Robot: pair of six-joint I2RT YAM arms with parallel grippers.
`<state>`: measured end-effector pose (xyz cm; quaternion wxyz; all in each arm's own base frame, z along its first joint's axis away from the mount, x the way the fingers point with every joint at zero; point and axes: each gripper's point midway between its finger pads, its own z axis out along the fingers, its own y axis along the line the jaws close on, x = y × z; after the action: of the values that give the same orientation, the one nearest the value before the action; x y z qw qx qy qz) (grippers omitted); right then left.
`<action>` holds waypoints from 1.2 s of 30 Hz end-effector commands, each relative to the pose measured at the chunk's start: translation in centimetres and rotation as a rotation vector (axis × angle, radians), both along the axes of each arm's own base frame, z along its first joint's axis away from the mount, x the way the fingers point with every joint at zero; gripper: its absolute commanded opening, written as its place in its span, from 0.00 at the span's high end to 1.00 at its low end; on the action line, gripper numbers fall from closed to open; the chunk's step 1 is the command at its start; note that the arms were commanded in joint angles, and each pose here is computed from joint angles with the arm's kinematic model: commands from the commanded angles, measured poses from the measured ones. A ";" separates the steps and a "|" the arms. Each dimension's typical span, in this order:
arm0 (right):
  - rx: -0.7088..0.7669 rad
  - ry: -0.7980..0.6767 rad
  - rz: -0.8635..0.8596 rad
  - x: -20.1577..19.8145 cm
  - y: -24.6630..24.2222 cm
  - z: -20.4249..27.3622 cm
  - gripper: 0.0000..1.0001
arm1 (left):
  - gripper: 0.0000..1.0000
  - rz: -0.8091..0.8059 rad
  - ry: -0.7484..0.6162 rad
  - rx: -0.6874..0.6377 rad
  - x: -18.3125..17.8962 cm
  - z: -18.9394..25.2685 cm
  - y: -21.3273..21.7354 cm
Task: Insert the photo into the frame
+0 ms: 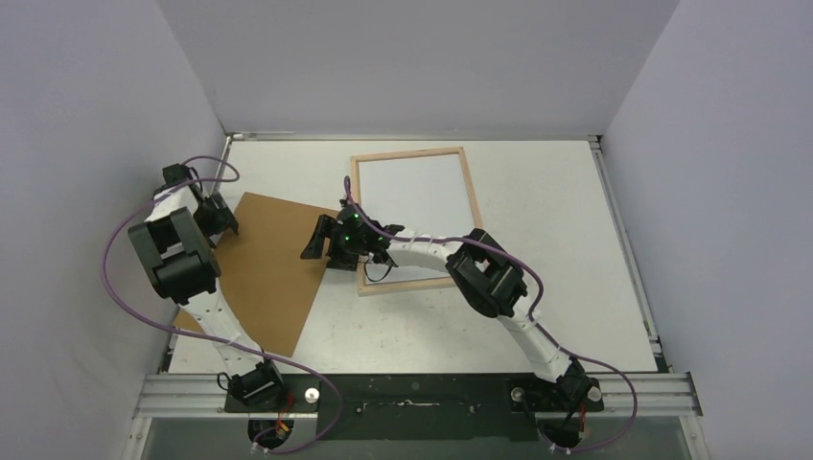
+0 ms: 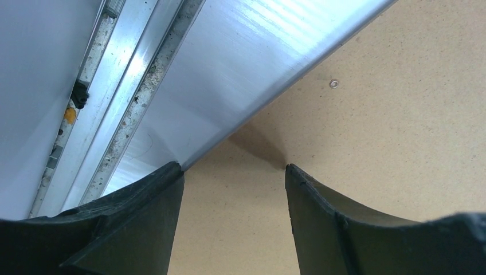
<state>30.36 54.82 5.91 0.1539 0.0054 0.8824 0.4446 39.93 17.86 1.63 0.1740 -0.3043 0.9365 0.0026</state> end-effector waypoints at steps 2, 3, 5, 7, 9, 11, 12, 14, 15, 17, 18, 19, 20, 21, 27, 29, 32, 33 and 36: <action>0.258 -0.201 0.015 0.6 2.4 11.2 0.23 | 0.38 0.028 0.158 -0.292 -4.3 -2.7 -6.8; 0.259 -0.203 0.013 0.5 2.3 11.4 0.23 | 0.38 0.029 0.158 -0.293 -4.4 -2.6 -6.9; 0.263 -0.206 0.010 0.5 2.1 11.7 0.23 | 0.38 0.030 0.156 -0.294 -4.4 -2.5 -6.9; 0.267 -0.211 0.004 0.5 1.9 12.0 0.23 | 0.38 0.034 0.150 -0.294 -4.4 -2.4 -7.0; 0.273 -0.219 0.005 0.5 1.7 12.3 0.23 | 0.39 0.035 0.148 -0.294 -4.4 -2.2 -7.1; 0.274 -0.224 0.006 0.5 1.7 12.6 0.23 | 0.39 0.038 0.147 -0.292 -4.5 -2.1 -7.1; 0.274 -0.222 0.005 0.4 1.6 12.7 0.23 | 0.39 0.038 0.145 -0.294 -4.5 -2.0 -7.1; 0.275 -0.223 0.004 0.3 1.5 12.7 0.23 | 0.39 0.039 0.141 -0.293 -4.4 -1.9 -7.2; 0.275 -0.227 0.001 0.3 1.3 12.9 0.23 | 0.39 0.037 0.142 -0.293 -4.4 -1.8 -7.3; 0.266 -0.229 -0.005 0.3 1.0 12.8 0.23 | 0.39 0.033 0.139 -0.294 -4.4 -1.7 -7.5; 0.262 -0.232 -0.009 0.4 0.8 12.9 0.23 | 0.39 0.025 0.139 -0.297 -4.4 -1.7 -7.9; 0.256 -0.235 -0.014 0.4 0.6 12.9 0.23 | 0.39 0.010 0.137 -0.300 -4.2 -1.6 -8.4; 0.251 -0.238 -0.020 0.5 0.4 12.9 0.23 | 0.39 -0.006 0.139 -0.304 -4.1 -1.6 -9.1; 0.245 -0.240 -0.026 0.6 0.2 12.8 0.23 | 0.39 -0.024 0.142 -0.302 -4.0 -1.6 -9.7; 0.230 -0.266 -0.059 1.8 -1.2 13.5 0.23 | 0.39 -0.072 0.163 -0.320 -3.7 -2.3 -13.4; 0.222 -0.268 -0.071 2.0 -1.9 13.6 0.23 | 0.39 -0.087 0.154 -0.332 -3.3 -2.0 -14.4; 0.219 -0.264 -0.097 2.4 -3.1 13.7 0.23 | 0.39 -0.111 0.141 -0.346 -2.7 -1.7 -16.0; 0.215 -0.262 -0.107 2.5 -3.6 13.7 0.23 | 0.39 -0.119 0.138 -0.348 -2.6 -1.6 -16.4; 0.199 -0.253 -0.142 3.0 -5.3 13.3 0.23 | 0.39 -0.135 0.150 -0.349 -2.5 -1.7 -17.4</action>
<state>33.16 47.64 9.14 0.2331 0.0385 0.8830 0.4055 41.69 9.87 1.81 0.1814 -0.2623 0.9474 -0.0255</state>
